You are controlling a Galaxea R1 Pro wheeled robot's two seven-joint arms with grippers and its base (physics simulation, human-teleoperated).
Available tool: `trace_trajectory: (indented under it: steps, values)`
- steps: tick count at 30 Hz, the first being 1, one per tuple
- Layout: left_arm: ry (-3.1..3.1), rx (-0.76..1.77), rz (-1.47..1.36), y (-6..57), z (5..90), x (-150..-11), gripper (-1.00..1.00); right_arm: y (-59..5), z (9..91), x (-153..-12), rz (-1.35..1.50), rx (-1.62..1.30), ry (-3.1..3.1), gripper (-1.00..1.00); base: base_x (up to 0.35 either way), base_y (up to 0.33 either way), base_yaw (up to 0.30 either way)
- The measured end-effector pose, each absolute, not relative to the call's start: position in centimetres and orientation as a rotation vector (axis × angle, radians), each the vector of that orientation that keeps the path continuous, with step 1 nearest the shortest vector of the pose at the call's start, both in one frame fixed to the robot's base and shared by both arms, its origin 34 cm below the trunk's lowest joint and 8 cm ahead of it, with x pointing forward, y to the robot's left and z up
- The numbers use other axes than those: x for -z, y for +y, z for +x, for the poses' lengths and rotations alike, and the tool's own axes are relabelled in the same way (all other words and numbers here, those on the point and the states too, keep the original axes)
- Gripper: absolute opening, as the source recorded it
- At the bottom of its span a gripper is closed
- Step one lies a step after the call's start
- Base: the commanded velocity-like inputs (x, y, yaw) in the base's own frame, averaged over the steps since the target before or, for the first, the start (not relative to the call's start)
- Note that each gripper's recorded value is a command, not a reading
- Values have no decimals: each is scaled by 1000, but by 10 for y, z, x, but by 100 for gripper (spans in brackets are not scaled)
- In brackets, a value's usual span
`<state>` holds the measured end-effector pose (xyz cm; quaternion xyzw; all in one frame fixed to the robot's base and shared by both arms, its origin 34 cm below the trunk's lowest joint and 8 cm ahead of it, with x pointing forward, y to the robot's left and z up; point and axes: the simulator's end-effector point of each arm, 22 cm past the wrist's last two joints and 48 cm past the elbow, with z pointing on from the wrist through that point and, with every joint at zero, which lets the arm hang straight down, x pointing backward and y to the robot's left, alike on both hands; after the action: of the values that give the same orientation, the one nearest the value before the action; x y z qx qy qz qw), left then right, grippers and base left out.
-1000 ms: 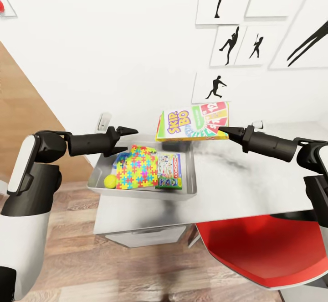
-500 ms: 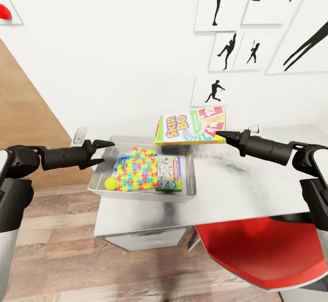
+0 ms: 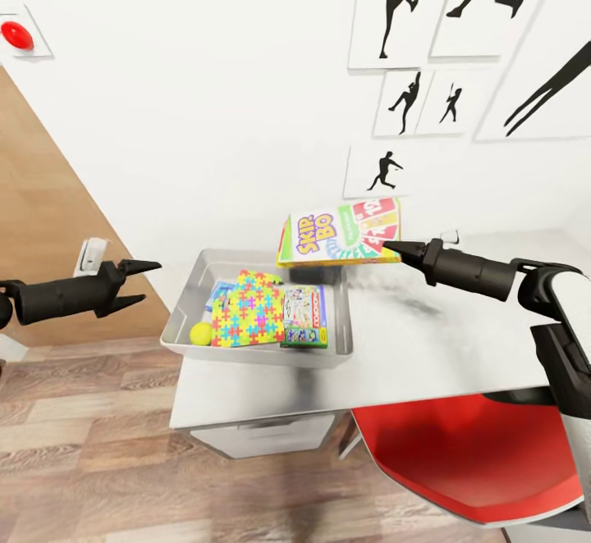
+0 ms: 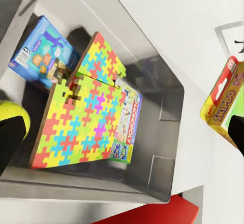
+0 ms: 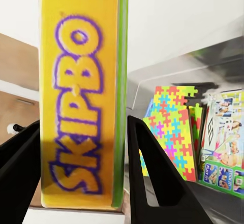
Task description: Put all the toys in the child's room - the three board games (two on the bed and one on the table), the two jigsaw puzzles on the table, and the tennis ball on the table - inside the toy box on the table in the child's room.
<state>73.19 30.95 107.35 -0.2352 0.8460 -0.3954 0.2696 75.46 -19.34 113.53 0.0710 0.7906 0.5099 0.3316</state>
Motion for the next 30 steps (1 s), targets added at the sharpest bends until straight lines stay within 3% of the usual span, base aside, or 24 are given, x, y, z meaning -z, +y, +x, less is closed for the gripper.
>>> trace_trajectory:
  steps: [11, 30]
  values:
    - [2253, 979, -727, 360, 716, -1072, 100, -183, 746, -1134, 165, -1337, 2083, -100, 0, 0, 0]
    - [2347, 854, -814, 390, 677, -1029, 100, -175, 735, -1127, 155, -1353, 2103, -100, 0, 0, 0]
